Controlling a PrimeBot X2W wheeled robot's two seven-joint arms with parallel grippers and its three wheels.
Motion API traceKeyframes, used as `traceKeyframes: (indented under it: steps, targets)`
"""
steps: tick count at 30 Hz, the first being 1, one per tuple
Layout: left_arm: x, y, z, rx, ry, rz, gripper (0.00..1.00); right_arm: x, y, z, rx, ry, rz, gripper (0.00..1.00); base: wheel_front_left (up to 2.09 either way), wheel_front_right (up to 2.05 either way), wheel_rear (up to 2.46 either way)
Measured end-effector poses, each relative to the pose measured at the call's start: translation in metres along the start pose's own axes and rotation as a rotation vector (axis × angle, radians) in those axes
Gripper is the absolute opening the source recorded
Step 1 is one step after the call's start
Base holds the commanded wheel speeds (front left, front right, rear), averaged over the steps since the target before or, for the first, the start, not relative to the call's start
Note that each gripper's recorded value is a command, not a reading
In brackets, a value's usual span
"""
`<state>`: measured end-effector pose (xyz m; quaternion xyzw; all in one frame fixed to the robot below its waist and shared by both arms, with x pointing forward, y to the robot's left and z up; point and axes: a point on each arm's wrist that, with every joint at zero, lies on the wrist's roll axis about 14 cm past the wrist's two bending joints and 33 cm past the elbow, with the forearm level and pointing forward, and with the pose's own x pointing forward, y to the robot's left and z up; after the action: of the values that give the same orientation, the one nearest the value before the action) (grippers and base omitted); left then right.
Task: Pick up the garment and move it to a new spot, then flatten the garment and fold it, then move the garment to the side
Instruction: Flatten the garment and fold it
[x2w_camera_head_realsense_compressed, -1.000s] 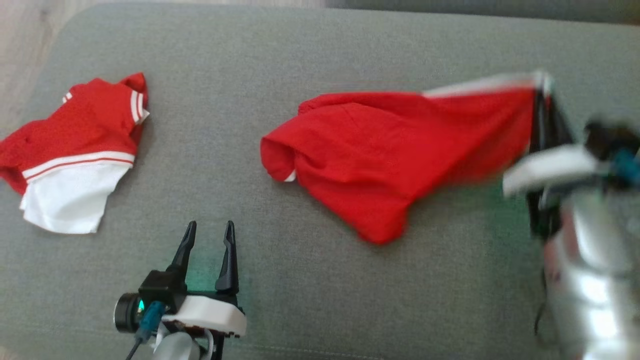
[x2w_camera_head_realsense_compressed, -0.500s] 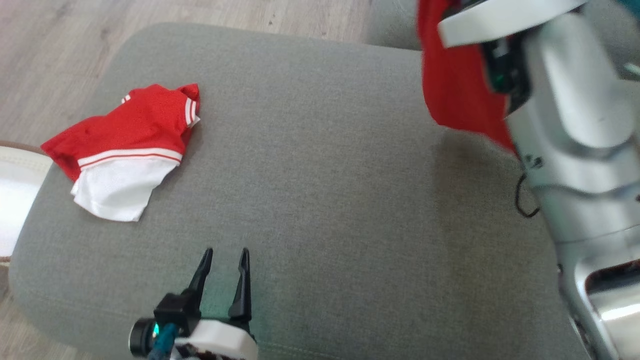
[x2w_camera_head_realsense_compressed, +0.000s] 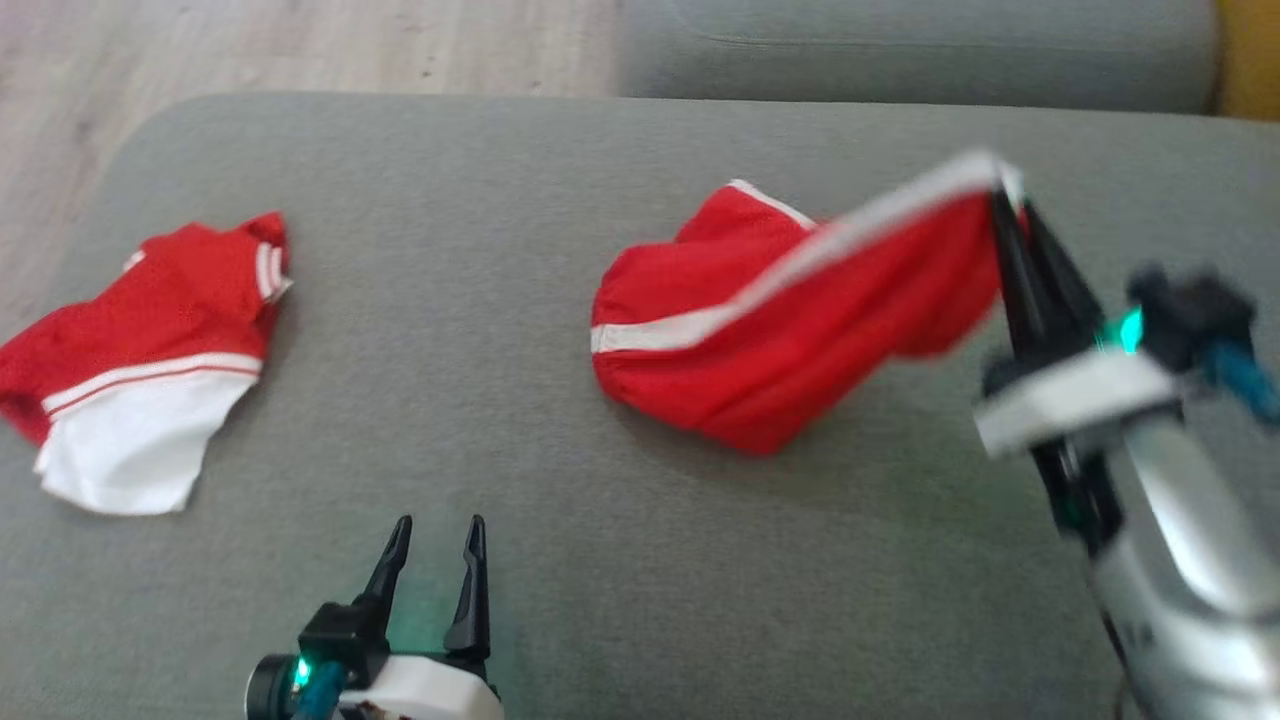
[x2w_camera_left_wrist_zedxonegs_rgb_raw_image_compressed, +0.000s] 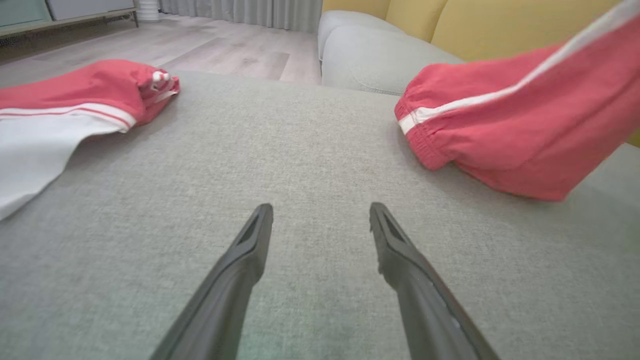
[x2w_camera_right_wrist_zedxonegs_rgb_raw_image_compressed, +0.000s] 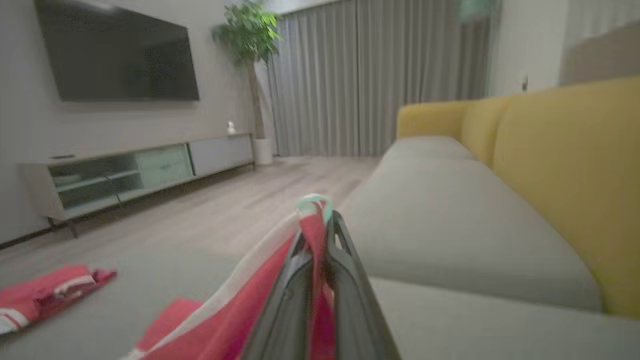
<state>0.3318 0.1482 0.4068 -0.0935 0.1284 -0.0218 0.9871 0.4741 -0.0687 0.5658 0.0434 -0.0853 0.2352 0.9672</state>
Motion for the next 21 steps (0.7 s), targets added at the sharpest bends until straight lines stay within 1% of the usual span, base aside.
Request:
traceKeyframes:
  steps: [2,5,6,7,8,12,13,14,18,21]
  targets:
    - [0.004,-0.006,0.0,0.005,0.004,-0.023,1.0,-0.03,-0.021,-0.028,0.008,0.081,-0.073,0.0,0.0,0.0,0.0]
    - [0.009,-0.013,-0.001,0.009,0.008,-0.05,1.0,-0.068,-0.046,-0.056,0.024,0.165,-0.18,0.0,0.0,0.0,0.0]
    - [0.01,-0.015,-0.001,0.01,0.01,-0.056,1.0,-0.079,-0.054,-0.063,0.019,0.187,-0.209,0.04,0.0,0.0,0.0]
    - [0.012,-0.016,-0.001,0.014,0.012,-0.061,1.0,-0.088,-0.062,-0.068,0.019,0.205,-0.244,0.53,0.0,0.0,0.0]
    - [0.013,-0.018,-0.002,0.017,0.014,-0.066,1.0,-0.098,-0.069,-0.075,0.014,0.228,-0.277,1.0,0.0,0.0,0.0]
    - [0.014,-0.02,-0.002,0.021,0.014,-0.072,1.0,-0.128,-0.093,-0.09,-0.009,0.288,-0.394,1.0,0.0,0.0,0.0]
    - [0.014,-0.018,-0.001,0.03,0.011,-0.064,1.0,-0.131,-0.097,-0.086,-0.02,0.277,-0.427,1.0,0.0,0.0,0.0]
    - [0.014,-0.017,0.001,0.03,0.007,-0.06,1.0,-0.128,-0.096,-0.082,-0.013,0.255,-0.436,1.0,0.0,0.0,0.0]
    - [0.014,-0.007,0.007,0.03,-0.013,-0.021,1.0,-0.11,-0.076,-0.063,0.002,0.171,-0.41,1.0,0.0,0.0,0.0]
    - [0.014,-0.002,0.016,0.033,-0.042,-0.004,1.0,-0.112,-0.064,-0.062,0.012,0.165,-0.392,1.0,0.0,0.0,0.0]
